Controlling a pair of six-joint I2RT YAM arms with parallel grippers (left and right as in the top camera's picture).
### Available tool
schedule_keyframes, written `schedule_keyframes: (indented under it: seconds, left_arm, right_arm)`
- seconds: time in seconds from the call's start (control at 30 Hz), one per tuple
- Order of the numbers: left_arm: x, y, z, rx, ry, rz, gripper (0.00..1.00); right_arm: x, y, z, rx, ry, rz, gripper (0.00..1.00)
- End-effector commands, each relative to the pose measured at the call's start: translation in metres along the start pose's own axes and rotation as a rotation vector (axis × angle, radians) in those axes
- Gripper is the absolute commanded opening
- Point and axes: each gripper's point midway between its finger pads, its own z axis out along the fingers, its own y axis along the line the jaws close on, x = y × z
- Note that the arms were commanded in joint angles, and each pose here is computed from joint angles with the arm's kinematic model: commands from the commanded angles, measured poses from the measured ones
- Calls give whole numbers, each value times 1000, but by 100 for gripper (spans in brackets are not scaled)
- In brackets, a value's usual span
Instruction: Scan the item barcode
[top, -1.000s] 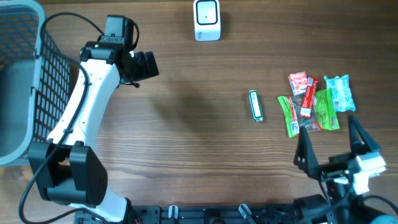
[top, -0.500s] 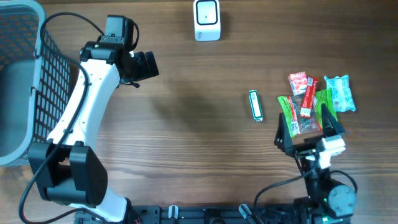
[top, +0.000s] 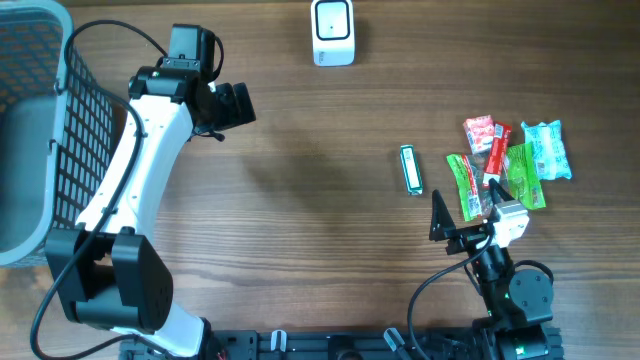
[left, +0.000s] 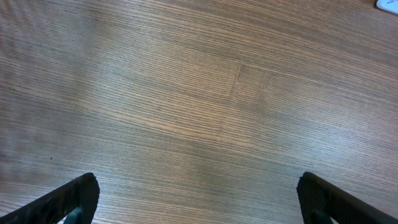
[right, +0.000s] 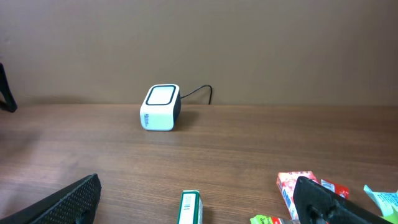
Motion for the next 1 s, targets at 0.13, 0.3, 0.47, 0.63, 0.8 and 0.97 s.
schedule_keyframes:
  seconds: [0.13,0.3,0.47,0.63,0.8,0.97]
  left_arm:
    - [-1,2,2,-10,-2,4,100]
    - [-1,2,2,-10,-2,4,100]
    - [-2,3,0,-10,-6,0,100]
    - [-8,-1,-26,19,-69,2,100]
    - [-17,-1,-106,100,-265,-7,100]
    - [-6,8,-210,204,-518,-19,100]
  right_arm:
    - [-2,1,0,-6,-9,20,100]
    - [-2,1,0,-6,-9,20,100]
    - [-2,1,0,-6,-8,21,100]
    - [-2,1,0,-6,-8,21,100]
    - [-2,1,0,-5,-8,21,100]
    - [-2,1,0,-5,-8,21,100]
